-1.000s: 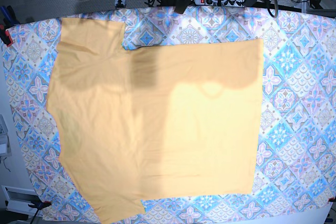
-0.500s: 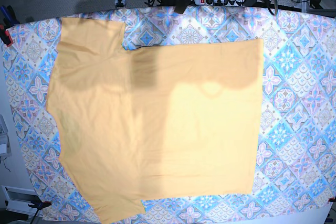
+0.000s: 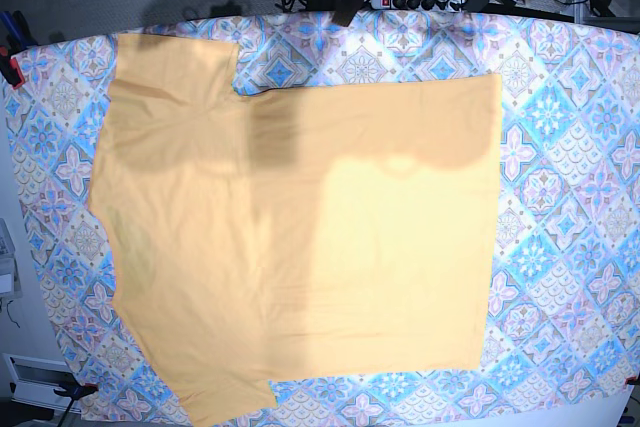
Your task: Fold the T-shirt properly
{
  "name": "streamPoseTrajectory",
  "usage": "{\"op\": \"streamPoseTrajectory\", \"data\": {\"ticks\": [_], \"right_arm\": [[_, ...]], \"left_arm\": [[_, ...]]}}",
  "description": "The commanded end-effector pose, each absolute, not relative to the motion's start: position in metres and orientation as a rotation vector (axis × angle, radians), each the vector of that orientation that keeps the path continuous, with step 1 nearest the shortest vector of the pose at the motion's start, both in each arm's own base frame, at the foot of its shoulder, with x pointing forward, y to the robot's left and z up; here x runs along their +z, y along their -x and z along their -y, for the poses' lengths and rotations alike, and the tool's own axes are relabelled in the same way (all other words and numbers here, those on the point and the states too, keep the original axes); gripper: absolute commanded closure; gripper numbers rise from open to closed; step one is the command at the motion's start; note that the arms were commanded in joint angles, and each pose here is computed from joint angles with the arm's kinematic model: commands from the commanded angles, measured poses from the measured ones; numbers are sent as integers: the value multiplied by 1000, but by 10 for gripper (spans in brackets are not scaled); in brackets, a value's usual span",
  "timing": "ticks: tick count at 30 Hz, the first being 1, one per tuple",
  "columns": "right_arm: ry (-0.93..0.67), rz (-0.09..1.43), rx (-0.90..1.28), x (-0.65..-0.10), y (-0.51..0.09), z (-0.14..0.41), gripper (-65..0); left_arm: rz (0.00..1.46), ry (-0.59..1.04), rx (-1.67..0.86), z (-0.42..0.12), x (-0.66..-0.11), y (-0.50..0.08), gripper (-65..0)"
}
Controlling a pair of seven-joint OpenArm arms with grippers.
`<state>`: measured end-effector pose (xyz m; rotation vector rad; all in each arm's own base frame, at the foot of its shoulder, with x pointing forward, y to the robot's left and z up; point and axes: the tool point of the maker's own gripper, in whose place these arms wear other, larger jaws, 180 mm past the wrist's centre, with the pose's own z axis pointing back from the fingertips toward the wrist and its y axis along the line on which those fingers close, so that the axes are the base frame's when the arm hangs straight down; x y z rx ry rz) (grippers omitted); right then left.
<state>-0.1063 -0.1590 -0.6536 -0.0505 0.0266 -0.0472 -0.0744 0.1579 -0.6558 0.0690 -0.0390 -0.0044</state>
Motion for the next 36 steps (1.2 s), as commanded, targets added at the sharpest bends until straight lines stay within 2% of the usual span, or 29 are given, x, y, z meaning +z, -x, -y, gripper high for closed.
{"op": "streamPoseTrajectory", "data": {"ticks": [1, 3, 8, 17, 36], "right_arm": [[67, -15, -40, -651, 110, 169, 0], [76, 9, -34, -649, 109, 174, 0], [83, 48, -25, -642, 113, 178, 0], [116, 140, 0, -626, 105, 199, 0], [142, 344, 63, -581, 74, 215, 0]], "left_arm": [[13, -83, -13, -166, -654, 89, 0], [16, -84, -15, -167, -653, 93, 0], [133, -99, -32, -177, -643, 88, 0], [213, -98, -45, -177, -626, 90, 0], [440, -87, -67, -169, -571, 55, 0]]}}
